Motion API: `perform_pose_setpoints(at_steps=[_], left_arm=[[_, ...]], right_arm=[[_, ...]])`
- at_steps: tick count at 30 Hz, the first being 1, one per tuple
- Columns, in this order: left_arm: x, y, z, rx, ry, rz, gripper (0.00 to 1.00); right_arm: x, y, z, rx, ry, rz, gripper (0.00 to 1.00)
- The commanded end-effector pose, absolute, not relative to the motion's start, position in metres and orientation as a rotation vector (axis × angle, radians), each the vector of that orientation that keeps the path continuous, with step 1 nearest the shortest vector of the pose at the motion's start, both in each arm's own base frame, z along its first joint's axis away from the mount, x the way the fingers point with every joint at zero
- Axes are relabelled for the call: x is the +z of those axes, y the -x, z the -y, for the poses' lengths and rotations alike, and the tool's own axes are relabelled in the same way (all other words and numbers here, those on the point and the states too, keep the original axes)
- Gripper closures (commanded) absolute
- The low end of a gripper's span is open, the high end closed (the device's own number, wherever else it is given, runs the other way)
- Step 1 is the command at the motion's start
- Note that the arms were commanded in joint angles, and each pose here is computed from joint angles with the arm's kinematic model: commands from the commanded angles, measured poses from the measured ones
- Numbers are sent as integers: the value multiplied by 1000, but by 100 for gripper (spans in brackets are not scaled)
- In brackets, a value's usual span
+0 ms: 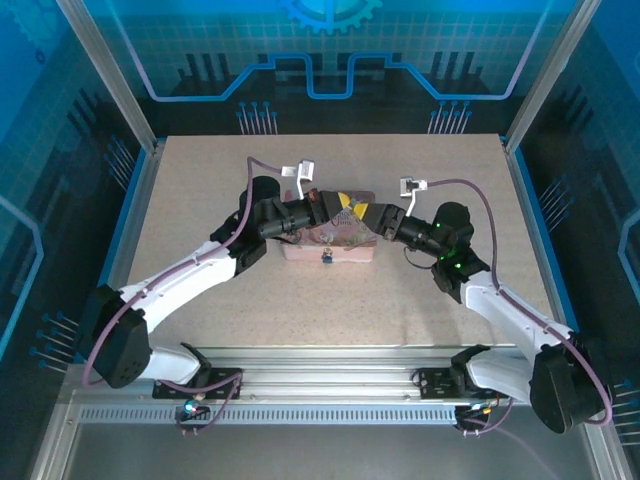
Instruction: Unlock the padlock with the key
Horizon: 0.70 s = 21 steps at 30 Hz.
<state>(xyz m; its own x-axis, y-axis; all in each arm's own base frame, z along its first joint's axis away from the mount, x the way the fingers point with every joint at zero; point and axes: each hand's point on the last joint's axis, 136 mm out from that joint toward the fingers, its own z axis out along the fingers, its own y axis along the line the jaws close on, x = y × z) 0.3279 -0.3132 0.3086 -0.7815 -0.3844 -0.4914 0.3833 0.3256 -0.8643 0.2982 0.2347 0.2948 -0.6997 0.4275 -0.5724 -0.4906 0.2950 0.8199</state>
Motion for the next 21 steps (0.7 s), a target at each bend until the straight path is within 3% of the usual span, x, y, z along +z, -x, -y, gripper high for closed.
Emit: perform_pose_setpoints(at_steps=[1, 18, 21], left_arm=[[310, -330, 316, -1540, 21, -1905, 100], [315, -329, 312, -1553, 39, -1864, 100], [317, -329, 311, -1554, 44, -1851, 100]], right_arm=[[315, -297, -243, 1535, 101, -1726, 55], [318, -291, -245, 1526, 114, -1720, 74], [316, -290, -246, 1529, 116, -1730, 70]])
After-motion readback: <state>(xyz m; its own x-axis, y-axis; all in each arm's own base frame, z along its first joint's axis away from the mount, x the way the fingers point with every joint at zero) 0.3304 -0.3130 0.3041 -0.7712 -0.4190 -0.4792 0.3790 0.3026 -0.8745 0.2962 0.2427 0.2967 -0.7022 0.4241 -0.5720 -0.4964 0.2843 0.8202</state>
